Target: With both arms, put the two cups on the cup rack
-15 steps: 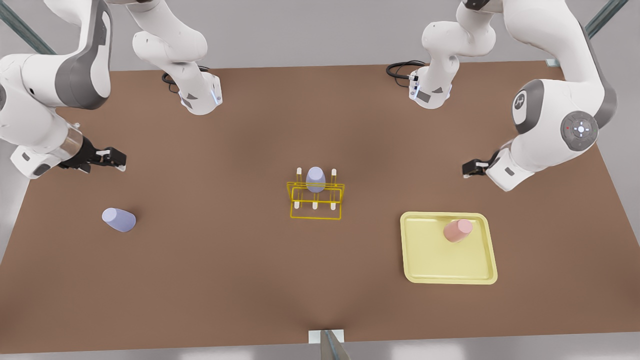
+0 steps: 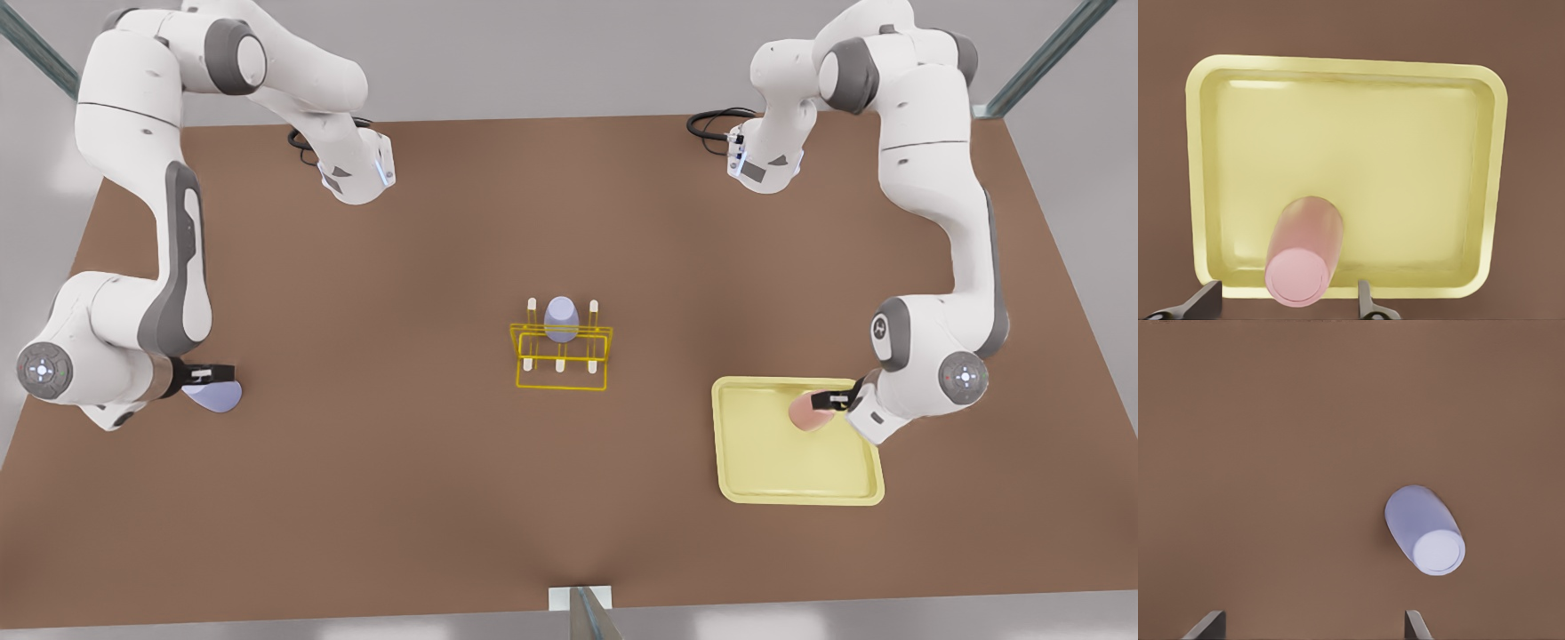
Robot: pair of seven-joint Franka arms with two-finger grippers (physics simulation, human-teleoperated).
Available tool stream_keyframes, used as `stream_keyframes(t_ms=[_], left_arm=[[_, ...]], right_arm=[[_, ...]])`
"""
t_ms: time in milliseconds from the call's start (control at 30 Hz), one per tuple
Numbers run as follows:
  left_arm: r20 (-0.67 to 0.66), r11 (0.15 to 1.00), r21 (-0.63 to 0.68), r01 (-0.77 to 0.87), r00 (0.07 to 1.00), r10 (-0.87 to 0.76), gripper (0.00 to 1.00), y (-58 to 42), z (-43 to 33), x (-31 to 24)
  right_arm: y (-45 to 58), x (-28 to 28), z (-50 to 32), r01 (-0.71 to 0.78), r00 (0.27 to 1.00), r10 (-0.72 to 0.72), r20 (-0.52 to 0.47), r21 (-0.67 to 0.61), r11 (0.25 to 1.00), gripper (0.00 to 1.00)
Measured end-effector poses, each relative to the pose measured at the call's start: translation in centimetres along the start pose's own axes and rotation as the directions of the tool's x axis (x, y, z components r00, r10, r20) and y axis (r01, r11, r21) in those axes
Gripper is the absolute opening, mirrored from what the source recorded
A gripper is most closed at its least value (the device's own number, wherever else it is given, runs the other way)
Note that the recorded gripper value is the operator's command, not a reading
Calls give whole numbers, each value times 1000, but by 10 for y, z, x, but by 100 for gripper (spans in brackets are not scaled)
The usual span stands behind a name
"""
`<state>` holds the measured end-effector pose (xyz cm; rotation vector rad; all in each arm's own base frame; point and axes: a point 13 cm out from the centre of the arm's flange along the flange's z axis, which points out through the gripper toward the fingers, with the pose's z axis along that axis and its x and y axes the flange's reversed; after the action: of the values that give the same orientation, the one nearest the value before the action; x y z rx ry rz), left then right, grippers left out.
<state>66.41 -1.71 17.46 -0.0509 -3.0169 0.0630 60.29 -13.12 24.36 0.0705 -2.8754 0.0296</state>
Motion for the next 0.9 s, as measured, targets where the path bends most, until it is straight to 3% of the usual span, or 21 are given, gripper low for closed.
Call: stream_keyframes(t_ms=[267, 833, 900], left_arm=[[75, 997, -15, -71, 995, 72, 100, 7, 50, 8], [123, 988, -44, -146, 981, 151, 100, 17, 107, -2], [127, 987, -48, -151, 980, 156, 83, 17, 106, -3]], right_arm=[[-55, -25, 50, -14, 996, 16, 88, -16, 1000, 100], [-90, -5, 109, 79, 984, -81, 160, 19, 997, 100], [-92, -7, 113, 93, 982, -96, 163, 30, 995, 100]])
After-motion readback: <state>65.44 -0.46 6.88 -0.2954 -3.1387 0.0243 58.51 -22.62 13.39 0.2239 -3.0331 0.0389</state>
